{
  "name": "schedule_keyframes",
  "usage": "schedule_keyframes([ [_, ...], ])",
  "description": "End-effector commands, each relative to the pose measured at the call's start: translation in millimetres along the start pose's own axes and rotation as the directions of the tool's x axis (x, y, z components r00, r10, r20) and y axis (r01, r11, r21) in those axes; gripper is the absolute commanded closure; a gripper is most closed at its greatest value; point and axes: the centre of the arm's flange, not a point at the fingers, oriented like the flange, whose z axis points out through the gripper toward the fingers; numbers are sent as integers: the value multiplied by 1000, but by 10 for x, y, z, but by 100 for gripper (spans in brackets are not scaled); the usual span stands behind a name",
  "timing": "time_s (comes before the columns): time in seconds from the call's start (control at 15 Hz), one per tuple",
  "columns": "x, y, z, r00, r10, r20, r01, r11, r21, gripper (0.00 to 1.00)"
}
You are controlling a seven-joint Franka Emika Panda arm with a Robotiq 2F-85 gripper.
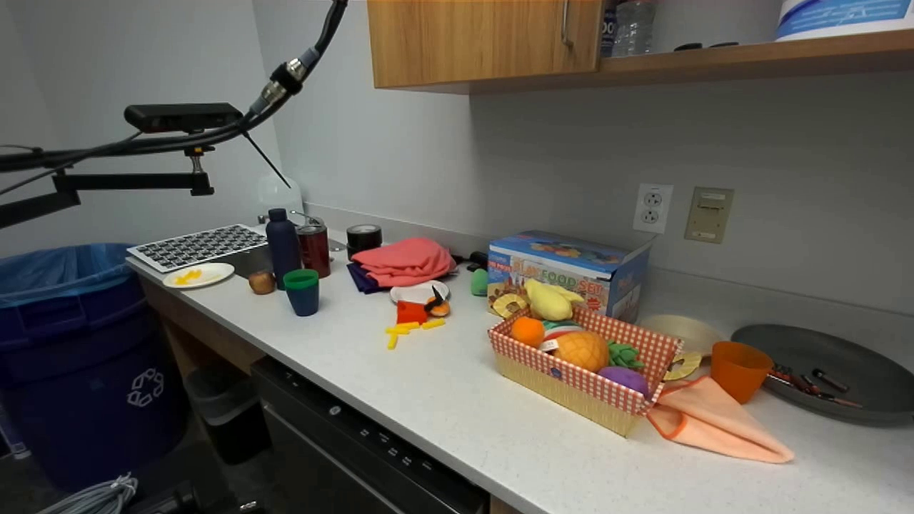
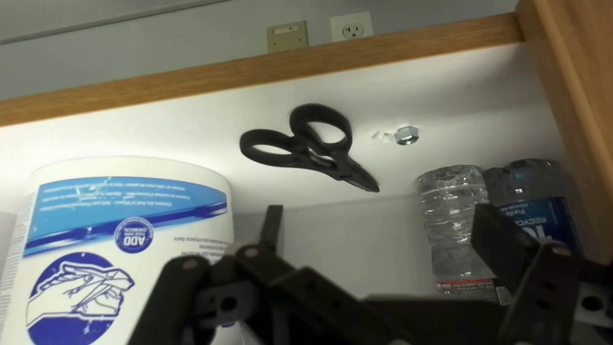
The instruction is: Open the door of the cabinet
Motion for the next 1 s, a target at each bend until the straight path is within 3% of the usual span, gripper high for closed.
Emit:
schedule_keyframes([
  [0.0,229,82,62,1000,17,-10,-16,991,131,0],
  [0.4,94,87,-106,993,34,113,-75,922,379,0],
  [0.67,9,104,-255,989,0,145,-70,877,475,0],
  [0.87,-19,-41,-308,980,-59,189,-62,815,577,0],
  [0.93,-27,-22,-286,978,-73,195,-54,816,575,0],
])
